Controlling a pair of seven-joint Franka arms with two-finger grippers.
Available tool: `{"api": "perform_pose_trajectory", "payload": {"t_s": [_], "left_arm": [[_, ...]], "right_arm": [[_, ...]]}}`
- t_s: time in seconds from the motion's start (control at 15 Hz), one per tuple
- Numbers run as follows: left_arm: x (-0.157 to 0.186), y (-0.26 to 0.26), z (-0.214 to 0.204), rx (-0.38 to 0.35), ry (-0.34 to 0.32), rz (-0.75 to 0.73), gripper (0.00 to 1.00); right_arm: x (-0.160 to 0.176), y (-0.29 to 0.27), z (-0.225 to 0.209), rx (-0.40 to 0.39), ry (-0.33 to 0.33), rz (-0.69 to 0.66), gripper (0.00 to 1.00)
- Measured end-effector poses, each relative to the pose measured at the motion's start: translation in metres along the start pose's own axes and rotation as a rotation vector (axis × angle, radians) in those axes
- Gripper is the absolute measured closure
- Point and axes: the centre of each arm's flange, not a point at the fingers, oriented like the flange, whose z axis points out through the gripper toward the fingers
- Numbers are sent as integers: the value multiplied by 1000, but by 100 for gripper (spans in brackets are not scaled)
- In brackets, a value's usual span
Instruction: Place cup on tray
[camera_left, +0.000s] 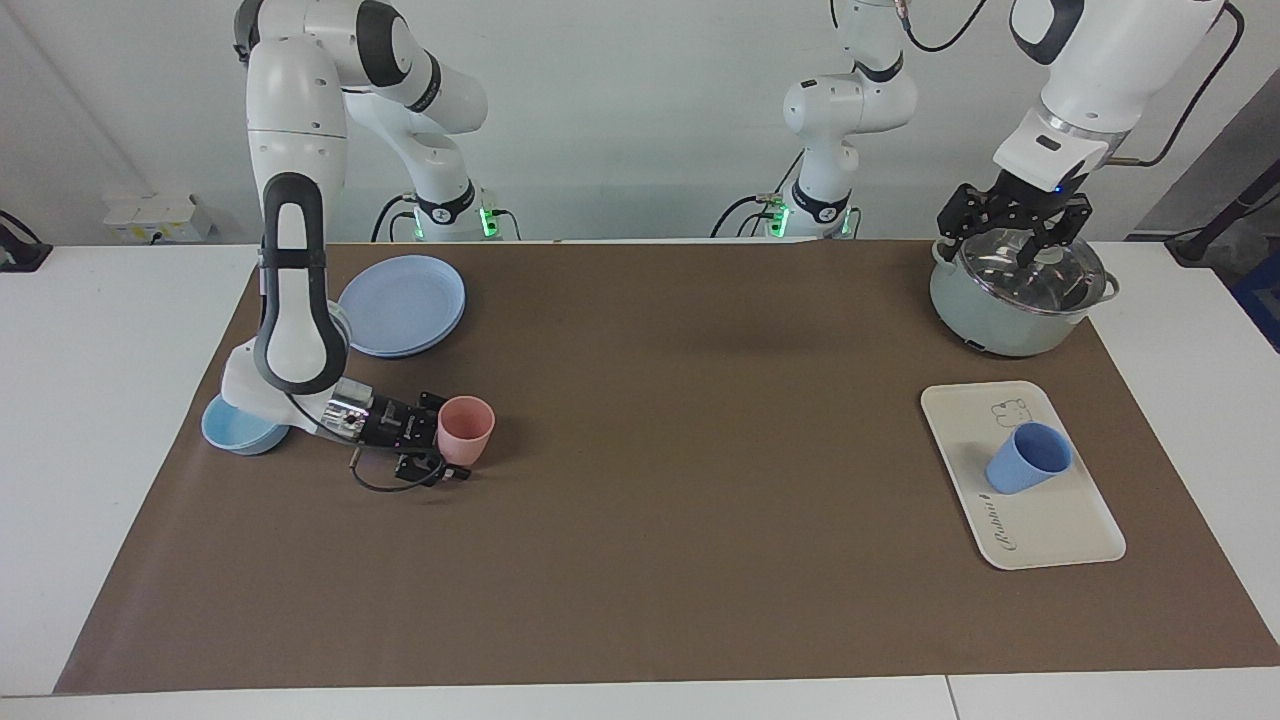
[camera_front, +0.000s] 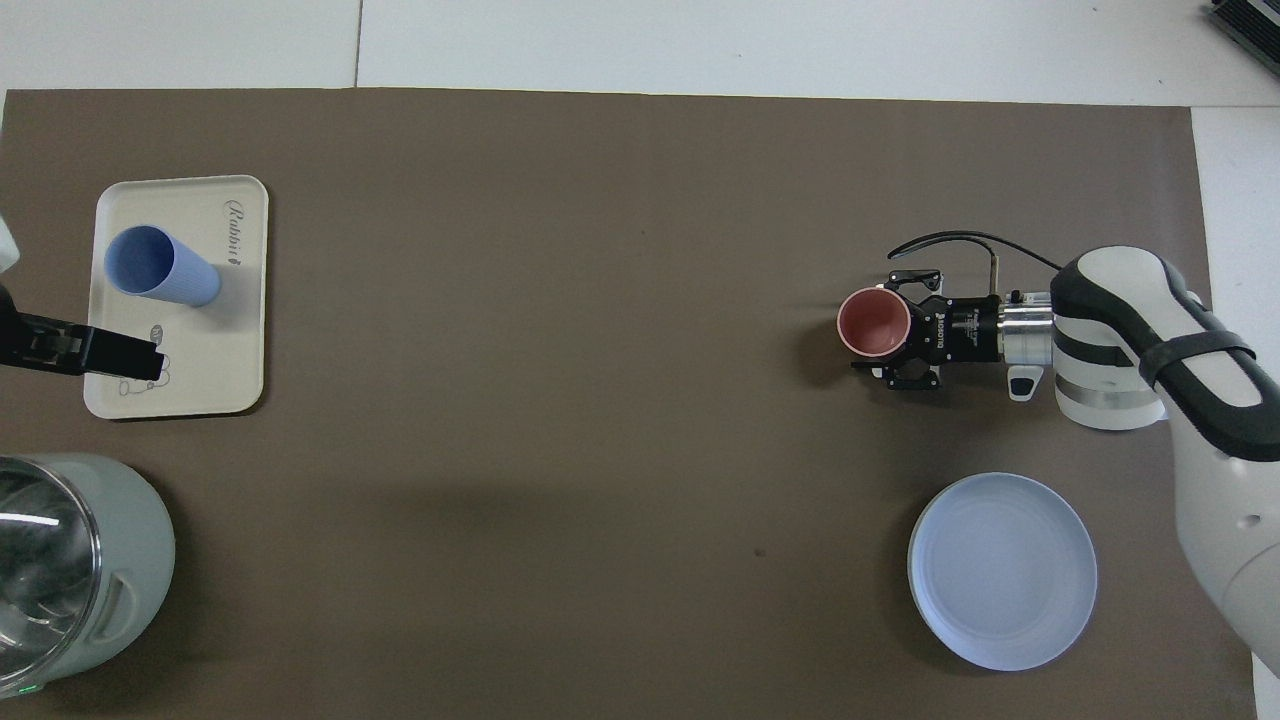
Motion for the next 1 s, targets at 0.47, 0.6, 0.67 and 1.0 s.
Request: {"api": "perform_pose_trajectory", "payload": {"t_s": [0.47,0.6,0.67,1.0], "left_arm": [[0,1,3,1,5,2,0],[-1,2,2,2,6,2,0],[-1,2,1,2,8,2,0],[-2,2,-3,4,17,2,0]], "right_arm": [[2,-1,-9,-7,28,-16,4],[-1,-2,-18,-32,66,-49,1],[-4,-3,-24,-39,84,-67,1],[-29,-11,-70,-139,257,-231,1]]}}
